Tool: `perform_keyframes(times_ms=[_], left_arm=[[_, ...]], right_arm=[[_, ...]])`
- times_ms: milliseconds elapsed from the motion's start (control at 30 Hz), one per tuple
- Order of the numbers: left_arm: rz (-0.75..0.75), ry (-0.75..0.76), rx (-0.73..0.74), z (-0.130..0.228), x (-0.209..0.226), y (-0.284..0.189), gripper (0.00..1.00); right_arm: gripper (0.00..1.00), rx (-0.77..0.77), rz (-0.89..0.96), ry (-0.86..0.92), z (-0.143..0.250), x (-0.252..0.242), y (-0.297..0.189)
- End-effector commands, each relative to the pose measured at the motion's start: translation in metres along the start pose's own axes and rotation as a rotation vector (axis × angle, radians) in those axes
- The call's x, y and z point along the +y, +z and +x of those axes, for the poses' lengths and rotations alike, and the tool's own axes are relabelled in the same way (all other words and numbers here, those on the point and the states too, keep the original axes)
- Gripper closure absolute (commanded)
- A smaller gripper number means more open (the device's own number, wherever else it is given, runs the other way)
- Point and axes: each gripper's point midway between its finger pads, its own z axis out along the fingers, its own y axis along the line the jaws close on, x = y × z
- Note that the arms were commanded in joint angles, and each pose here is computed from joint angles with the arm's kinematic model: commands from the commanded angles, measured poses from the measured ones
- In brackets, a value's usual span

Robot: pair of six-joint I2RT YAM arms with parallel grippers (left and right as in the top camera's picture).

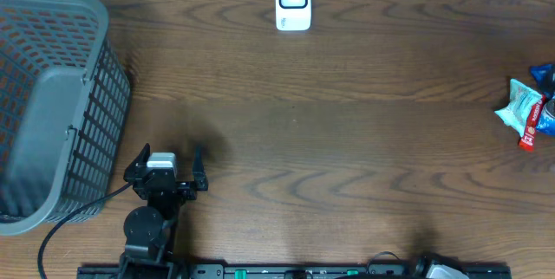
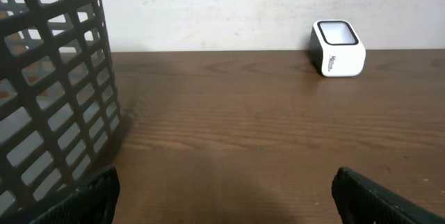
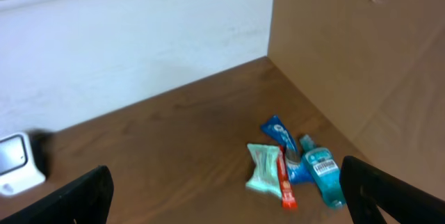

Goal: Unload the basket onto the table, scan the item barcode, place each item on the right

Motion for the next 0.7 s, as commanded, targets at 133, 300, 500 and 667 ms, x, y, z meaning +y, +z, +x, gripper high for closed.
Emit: perform_keyframes(times_ms=[133,300,500,667], left_arm=[[-0.017,0.011,0.042,0.018,0.003,0.003,0.02],[-0.017,0.011,0.042,0.018,0.003,0.003,0.02],[-0.017,0.011,0.042,0.018,0.003,0.003,0.02],[-0.017,0.011,0.042,0.018,0.003,0.003,0.02]], right_arm=[[0.01,-0.246,-0.113,0.003,-0.020,0.013,-0.090],[0.01,-0.433,-0.229,0.010,-0.021,0.015,-0.160],[0.01,-0.642,-0.308,0.035,-0.012,0.009,-0.211],[0.01,-0.741,-0.391,0.032,0.009,0.019,-0.206]])
